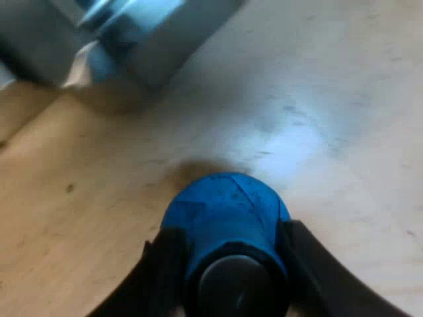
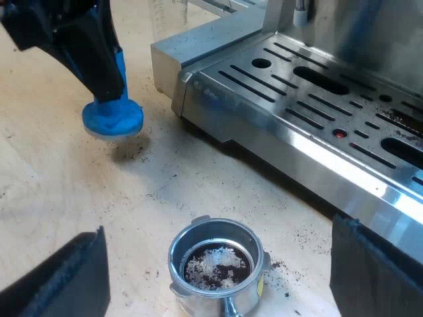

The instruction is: Grind coffee beans and then tamp

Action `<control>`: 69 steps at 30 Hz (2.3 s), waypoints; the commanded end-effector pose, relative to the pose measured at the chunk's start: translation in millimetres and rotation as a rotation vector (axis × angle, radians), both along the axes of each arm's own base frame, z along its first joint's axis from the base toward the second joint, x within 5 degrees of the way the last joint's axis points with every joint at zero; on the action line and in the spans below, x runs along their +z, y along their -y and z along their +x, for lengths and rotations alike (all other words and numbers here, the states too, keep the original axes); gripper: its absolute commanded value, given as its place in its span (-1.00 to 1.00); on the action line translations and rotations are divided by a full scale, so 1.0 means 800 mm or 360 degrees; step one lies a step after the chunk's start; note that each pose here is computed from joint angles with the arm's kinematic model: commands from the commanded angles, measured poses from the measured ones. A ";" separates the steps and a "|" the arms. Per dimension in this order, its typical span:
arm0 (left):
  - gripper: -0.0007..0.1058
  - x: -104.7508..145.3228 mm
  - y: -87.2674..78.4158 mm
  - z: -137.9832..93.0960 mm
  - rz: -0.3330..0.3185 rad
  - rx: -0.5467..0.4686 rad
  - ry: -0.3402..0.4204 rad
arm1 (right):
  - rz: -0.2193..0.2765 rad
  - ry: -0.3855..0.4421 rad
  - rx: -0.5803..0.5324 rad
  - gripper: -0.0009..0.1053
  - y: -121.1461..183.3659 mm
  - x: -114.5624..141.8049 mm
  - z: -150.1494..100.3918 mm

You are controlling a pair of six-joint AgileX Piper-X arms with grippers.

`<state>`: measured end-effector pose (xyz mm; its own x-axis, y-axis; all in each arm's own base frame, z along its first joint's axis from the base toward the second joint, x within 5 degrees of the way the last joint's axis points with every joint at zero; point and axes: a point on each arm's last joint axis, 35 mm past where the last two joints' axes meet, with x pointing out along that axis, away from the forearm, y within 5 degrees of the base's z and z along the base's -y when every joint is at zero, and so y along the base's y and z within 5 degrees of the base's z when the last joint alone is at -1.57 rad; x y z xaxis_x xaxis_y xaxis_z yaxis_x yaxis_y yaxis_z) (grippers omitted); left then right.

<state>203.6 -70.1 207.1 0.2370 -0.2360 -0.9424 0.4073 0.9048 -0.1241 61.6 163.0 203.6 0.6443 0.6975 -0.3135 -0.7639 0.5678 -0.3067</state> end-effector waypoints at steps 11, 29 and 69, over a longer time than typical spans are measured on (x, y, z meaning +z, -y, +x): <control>-0.98 -0.023 -0.014 0.006 -0.0038 0.0114 0.0154 | 0.0035 0.0032 0.0000 0.33 -0.002 0.009 0.001; 0.15 -0.022 -0.015 0.003 -0.0029 0.0126 0.0150 | 0.0047 0.0022 0.0007 0.33 -0.002 0.009 0.000; 0.15 0.207 -0.047 -0.110 -0.0391 0.0392 0.1011 | -0.0151 -0.0776 -0.0637 0.33 0.118 0.191 0.100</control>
